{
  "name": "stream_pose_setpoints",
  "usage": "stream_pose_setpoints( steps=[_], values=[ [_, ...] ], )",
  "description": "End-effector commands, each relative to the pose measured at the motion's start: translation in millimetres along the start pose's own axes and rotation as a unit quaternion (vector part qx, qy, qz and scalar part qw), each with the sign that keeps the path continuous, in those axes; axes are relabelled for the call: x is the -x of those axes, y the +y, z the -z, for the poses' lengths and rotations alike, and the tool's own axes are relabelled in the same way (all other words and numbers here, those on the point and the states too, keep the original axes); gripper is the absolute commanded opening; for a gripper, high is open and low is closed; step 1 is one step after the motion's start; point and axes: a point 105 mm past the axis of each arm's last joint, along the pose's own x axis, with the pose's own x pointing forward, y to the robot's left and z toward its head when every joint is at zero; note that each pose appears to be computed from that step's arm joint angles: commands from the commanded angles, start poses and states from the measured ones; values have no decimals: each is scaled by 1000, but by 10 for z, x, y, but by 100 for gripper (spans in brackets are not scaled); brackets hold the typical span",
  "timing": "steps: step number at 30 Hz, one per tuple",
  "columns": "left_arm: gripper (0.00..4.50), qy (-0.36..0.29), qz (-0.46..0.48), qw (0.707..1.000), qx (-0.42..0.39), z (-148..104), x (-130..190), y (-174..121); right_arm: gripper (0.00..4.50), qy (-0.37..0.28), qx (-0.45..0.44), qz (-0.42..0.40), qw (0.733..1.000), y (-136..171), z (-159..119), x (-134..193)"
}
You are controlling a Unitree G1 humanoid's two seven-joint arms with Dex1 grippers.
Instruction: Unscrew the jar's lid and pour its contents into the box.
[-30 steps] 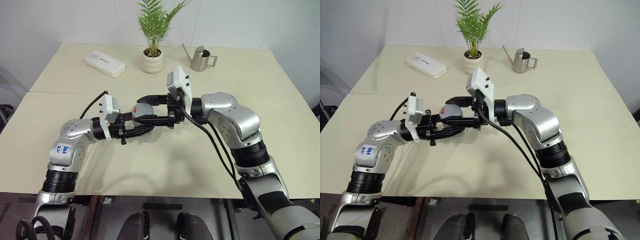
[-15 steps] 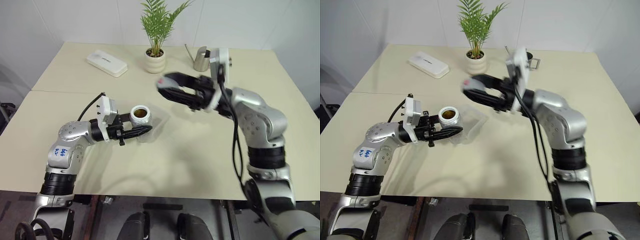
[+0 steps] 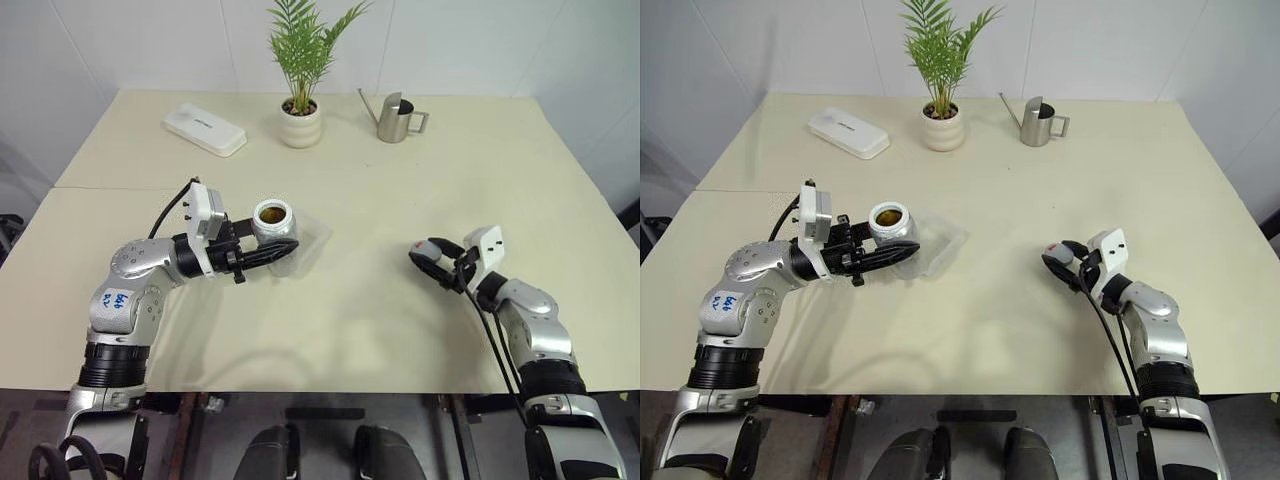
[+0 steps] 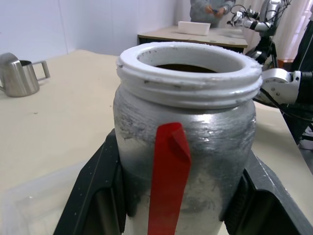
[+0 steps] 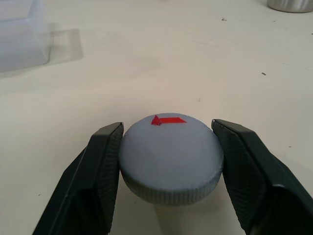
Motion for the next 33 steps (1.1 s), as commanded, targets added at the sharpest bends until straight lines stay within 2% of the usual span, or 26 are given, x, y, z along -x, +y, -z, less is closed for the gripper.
stream_pose_setpoints(
  steps=[1, 3, 8, 13, 16, 19, 23, 26, 28, 29, 30, 31, 33],
  values=[
    [195, -21, -2, 1000, -17, -139, -7, 49, 392, -26, -12, 4, 1000, -51, -134, 43],
    [195, -20, -6, 1000, -19, -154, -3, 90, 448, -37, -8, -3, 999, -45, -250, 47],
    [195, -7, -21, 999, -25, -202, 44, 229, 448, -55, 44, -68, 995, 139, -723, 30],
    [195, 27, -70, 994, -79, -234, 131, 525, 448, -81, 20, -202, 976, 729, -1208, -22],
    [195, 41, -107, 985, -132, -268, 129, 677, 448, -44, 61, -265, 961, 1042, -1177, -12],
    [195, 66, -141, 973, -168, -258, 132, 789, 448, -35, 84, -291, 952, 1230, -1165, -19],
    [195, 109, -196, 945, -240, -261, 127, 916, 448, -34, 78, -294, 952, 1289, -1159, -36],
    [195, 110, -208, 926, -293, -298, 86, 918, 448, -32, 76, -290, 954, 1273, -1138, -44],
    [195, 138, -254, 861, -418, -388, 61, 993, 448, -33, 74, -287, 955, 1255, -1131, -55],
    [195, 142, -262, 839, -455, -413, 45, 1001, 448, -33, 73, -286, 955, 1251, -1129, -58],
    [195, 156, -252, 804, -516, -427, -1, 981, 448, -33, 72, -285, 955, 1245, -1127, -65],
    [195, 166, -240, 781, -552, -415, -36, 964, 448, -33, 72, -284, 956, 1241, -1126, -71],
    [195, 189, -188, 686, -677, -407, -141, 881, 448, -34, 70, -282, 956, 1233, -1124, -83]
  ],
)
